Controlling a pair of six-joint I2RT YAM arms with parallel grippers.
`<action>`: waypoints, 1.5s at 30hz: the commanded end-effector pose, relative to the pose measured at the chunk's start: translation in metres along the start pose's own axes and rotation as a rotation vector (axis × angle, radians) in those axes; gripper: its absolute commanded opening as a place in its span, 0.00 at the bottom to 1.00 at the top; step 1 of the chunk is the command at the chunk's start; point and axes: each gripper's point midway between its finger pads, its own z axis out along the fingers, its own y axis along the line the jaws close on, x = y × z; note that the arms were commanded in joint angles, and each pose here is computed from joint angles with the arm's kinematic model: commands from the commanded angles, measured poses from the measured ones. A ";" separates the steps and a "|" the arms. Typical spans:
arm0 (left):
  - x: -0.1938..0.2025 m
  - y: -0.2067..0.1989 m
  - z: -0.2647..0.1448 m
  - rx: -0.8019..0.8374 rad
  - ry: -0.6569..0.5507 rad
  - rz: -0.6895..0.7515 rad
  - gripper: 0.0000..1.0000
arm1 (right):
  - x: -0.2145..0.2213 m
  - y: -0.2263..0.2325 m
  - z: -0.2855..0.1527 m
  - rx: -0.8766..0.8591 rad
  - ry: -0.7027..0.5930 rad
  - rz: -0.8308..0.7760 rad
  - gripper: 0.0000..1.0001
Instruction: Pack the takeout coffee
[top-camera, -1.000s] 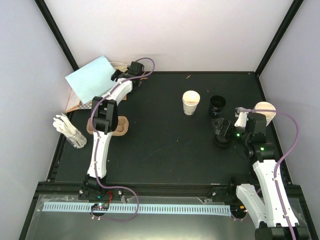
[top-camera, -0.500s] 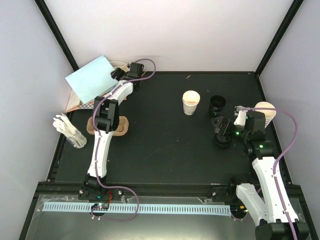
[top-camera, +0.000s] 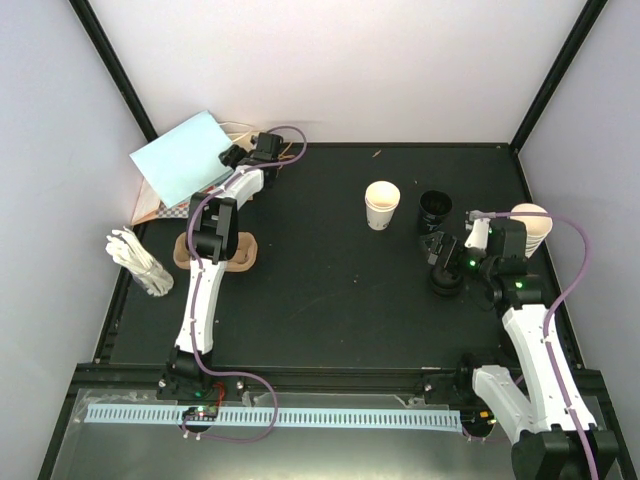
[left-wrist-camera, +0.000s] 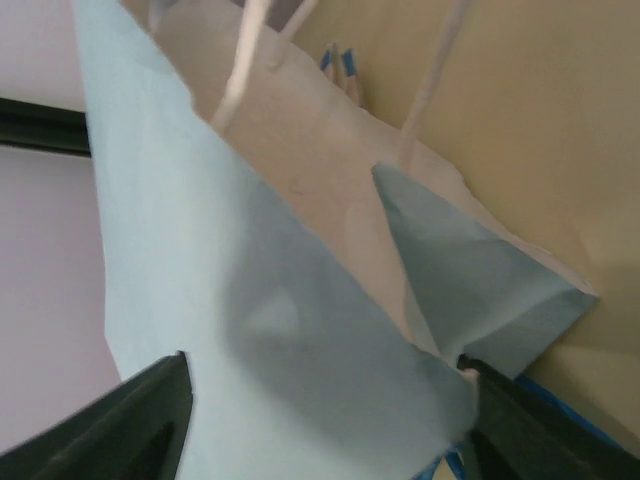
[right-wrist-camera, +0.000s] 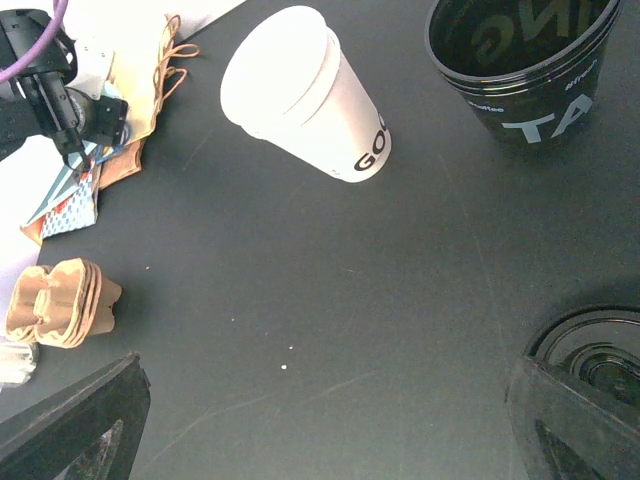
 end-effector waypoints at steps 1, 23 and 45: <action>-0.006 0.034 0.006 -0.104 0.009 -0.079 0.66 | -0.010 0.010 -0.003 -0.036 -0.026 -0.024 1.00; -0.018 0.182 -0.071 -0.320 -0.060 -0.270 0.01 | -0.014 0.020 -0.013 -0.057 -0.036 -0.021 1.00; 0.034 0.229 -0.291 0.733 -0.433 -0.787 0.02 | -0.008 0.068 -0.058 -0.241 -0.059 -0.078 1.00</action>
